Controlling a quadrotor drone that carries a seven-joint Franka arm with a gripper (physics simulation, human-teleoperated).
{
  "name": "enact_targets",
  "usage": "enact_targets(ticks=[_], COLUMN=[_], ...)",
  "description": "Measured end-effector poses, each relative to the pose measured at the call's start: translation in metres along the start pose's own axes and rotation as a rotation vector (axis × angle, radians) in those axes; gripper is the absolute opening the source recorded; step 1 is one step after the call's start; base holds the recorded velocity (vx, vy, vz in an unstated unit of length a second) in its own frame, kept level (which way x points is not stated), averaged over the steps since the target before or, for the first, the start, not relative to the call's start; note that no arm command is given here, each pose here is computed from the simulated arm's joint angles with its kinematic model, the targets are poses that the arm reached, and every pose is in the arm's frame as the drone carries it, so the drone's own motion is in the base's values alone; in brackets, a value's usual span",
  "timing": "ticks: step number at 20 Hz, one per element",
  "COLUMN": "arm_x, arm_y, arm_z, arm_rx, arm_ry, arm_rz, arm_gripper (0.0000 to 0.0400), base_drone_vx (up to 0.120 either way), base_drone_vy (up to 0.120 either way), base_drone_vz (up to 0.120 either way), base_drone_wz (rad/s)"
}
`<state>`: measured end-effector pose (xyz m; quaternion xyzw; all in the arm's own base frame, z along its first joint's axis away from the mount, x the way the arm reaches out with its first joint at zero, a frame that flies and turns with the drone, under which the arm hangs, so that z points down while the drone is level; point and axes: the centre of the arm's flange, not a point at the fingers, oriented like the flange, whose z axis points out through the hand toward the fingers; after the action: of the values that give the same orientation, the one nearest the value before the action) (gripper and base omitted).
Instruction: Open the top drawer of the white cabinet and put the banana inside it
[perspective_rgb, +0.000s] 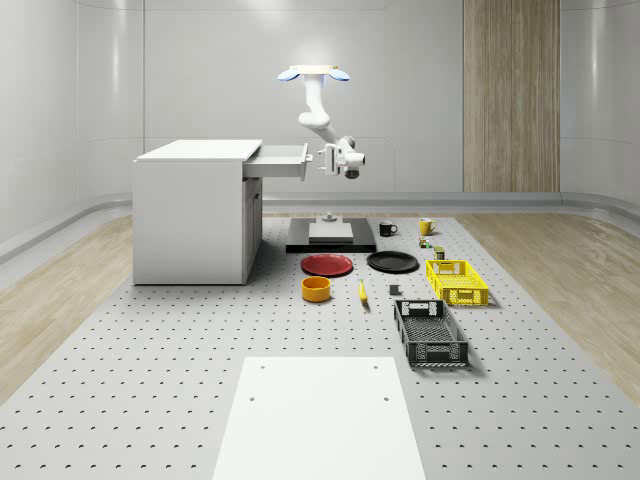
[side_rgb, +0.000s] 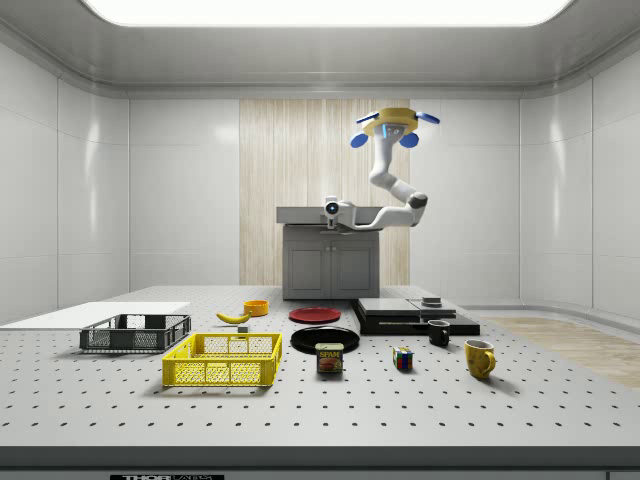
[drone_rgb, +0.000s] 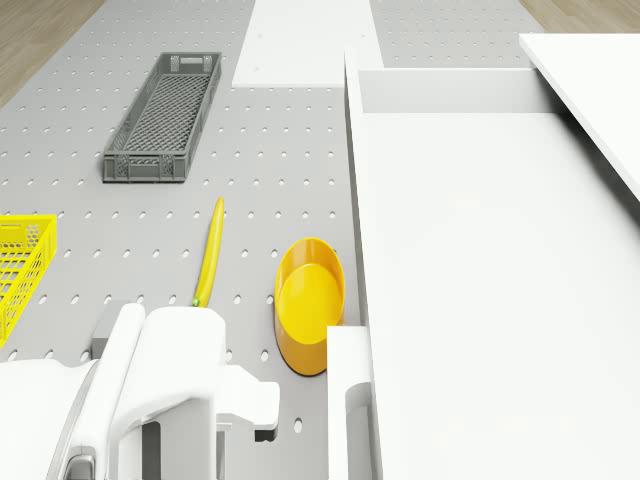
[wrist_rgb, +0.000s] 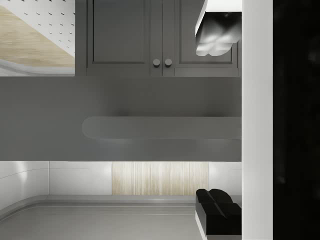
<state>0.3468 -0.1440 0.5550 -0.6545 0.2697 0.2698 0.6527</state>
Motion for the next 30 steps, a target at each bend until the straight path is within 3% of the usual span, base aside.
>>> enact_targets(ticks=[16, 19, 22, 25, 30], arm_x=[0.000, 0.033, 0.055, 0.065, 0.069], arm_y=[0.002, 0.034, 0.055, 0.065, 0.070], arm_z=[-0.005, 0.009, 0.037, 0.060, 0.082], arm_rx=[0.037, 0.377, 0.654, 0.838, 1.000], arm_ry=[-0.038, -0.382, -0.660, -0.843, -1.001], arm_rz=[0.003, 0.001, -0.003, -0.003, -0.002], arm_gripper=[0.0400, 0.0400, 0.0400, 0.0400, 0.0400], base_drone_vx=[0.120, 0.120, 0.120, 0.120, 0.120], base_drone_vy=[0.120, 0.120, 0.120, 0.120, 0.120], base_drone_vz=[0.000, 0.000, 0.000, 0.000, 0.000], base_drone_wz=[0.000, 0.000, 0.000, 0.000, 0.000])
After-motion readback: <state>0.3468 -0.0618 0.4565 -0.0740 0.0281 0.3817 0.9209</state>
